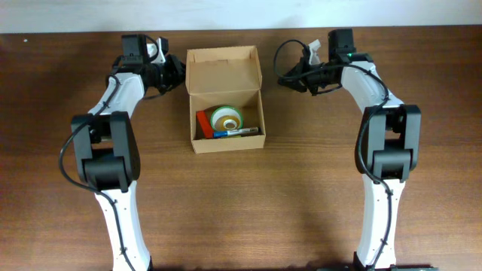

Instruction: Pack container

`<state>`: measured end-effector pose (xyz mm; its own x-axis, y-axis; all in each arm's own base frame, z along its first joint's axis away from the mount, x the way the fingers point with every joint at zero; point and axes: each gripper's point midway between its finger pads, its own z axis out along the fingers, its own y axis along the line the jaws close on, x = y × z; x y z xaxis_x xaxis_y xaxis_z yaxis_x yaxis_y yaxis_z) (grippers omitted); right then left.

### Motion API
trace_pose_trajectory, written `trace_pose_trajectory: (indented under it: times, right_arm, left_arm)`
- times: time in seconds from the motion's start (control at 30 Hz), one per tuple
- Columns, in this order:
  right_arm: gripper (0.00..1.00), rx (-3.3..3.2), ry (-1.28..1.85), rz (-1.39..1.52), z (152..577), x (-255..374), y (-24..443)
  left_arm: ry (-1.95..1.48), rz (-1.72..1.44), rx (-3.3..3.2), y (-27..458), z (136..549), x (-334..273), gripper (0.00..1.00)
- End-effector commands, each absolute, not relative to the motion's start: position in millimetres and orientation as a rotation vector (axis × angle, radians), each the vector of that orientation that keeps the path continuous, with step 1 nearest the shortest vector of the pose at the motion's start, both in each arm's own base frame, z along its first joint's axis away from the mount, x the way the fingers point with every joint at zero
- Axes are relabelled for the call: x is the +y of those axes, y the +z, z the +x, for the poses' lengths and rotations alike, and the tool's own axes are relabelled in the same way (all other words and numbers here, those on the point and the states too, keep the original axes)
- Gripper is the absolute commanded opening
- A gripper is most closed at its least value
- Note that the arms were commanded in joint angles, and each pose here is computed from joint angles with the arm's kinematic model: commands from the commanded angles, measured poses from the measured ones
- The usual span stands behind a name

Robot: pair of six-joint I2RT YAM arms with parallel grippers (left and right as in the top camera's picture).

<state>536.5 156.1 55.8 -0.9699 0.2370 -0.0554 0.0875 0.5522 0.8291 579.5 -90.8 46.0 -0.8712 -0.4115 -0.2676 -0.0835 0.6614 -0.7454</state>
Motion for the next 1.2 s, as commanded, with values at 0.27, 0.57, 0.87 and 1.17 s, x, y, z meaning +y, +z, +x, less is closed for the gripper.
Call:
trace_pose_trajectory:
  times: [0.27, 0.57, 0.87, 1.17]
  right_arm:
    - [0.04, 2.595, 1.483, 0.249, 541.2, 177.3, 47.4]
    - [0.04, 2.454, 1.627, 0.092, 549.8, 219.8, 77.6]
    - [0.04, 2.474, 1.603, 0.106, 549.7, 222.0, 69.2]
    - [0.04, 2.309, 1.759, -0.109, 549.3, 233.7, 107.6]
  left_arm:
    - [-1.179, -0.419, 2.449, 48.2, 580.0, -98.6, 0.02]
    - [-1.223, -0.401, 2.433, 53.3, 580.0, -104.1, 0.01]
    - [-1.249, -0.379, 2.415, 57.7, 581.3, -106.7, 0.01]
    - [-1.309, -0.137, 2.199, 124.5, 611.2, -115.7, 0.02]
